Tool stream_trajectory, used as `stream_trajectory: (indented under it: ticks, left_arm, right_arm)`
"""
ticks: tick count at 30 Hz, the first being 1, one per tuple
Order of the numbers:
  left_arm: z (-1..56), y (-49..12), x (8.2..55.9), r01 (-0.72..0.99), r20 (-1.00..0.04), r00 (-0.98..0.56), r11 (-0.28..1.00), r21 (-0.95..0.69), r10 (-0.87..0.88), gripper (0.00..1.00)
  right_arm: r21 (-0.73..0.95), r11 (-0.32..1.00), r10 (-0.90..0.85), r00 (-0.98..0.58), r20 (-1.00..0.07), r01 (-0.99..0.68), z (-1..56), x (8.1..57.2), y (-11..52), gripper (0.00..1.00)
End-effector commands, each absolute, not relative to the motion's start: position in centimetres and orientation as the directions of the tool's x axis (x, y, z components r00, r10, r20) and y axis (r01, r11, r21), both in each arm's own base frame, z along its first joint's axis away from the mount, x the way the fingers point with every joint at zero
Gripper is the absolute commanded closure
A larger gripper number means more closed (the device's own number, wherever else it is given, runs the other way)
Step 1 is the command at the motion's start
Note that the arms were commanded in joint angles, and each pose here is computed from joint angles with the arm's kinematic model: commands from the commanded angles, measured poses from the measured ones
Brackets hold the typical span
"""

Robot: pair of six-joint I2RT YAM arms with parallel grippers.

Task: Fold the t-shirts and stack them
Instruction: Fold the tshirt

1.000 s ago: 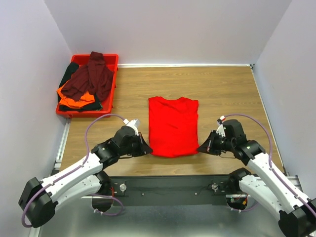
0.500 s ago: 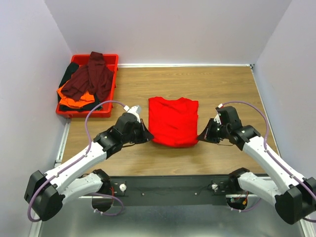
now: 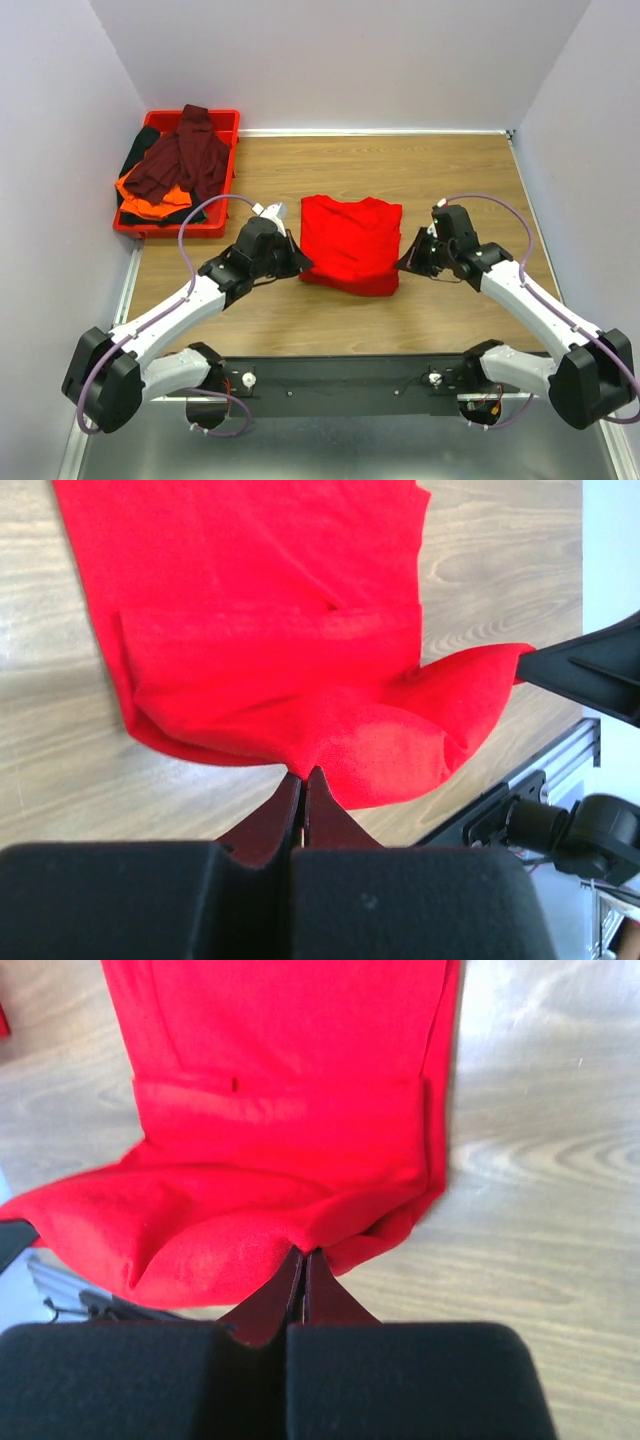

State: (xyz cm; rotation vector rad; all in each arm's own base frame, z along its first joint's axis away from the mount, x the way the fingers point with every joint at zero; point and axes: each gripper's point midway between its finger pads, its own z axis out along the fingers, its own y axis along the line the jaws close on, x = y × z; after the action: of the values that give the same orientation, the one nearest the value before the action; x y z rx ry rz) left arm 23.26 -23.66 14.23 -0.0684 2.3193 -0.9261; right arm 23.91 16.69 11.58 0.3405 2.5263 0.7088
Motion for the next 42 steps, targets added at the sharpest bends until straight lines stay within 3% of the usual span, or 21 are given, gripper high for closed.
stream_trajectory:
  ticks: [1, 17, 42]
  left_arm:
    - [15.2, -24.2, 25.0, 0.207, -0.562, -0.779, 0.732, -0.649, -0.279, 1.0]
    - [19.4, -23.7, 30.6, 0.227, -0.62, -0.718, 0.735, -0.639, -0.316, 1.0]
    - [17.4, -25.8, 39.9, 0.164, -0.596, -0.721, 0.748, -0.643, -0.353, 1.0]
  right_arm:
    - [0.54, 0.838, 0.39, -0.776, -0.495, 0.077, 14.1, 27.4, 16.7, 0.99]
    - [0.499, 0.864, 0.382, -0.728, -0.569, 0.064, 16.3, 32.4, 17.3, 0.99]
    - [0.462, 0.874, 0.418, -0.718, -0.557, 0.15, 13.9, 40.6, 15.5, 1.0]
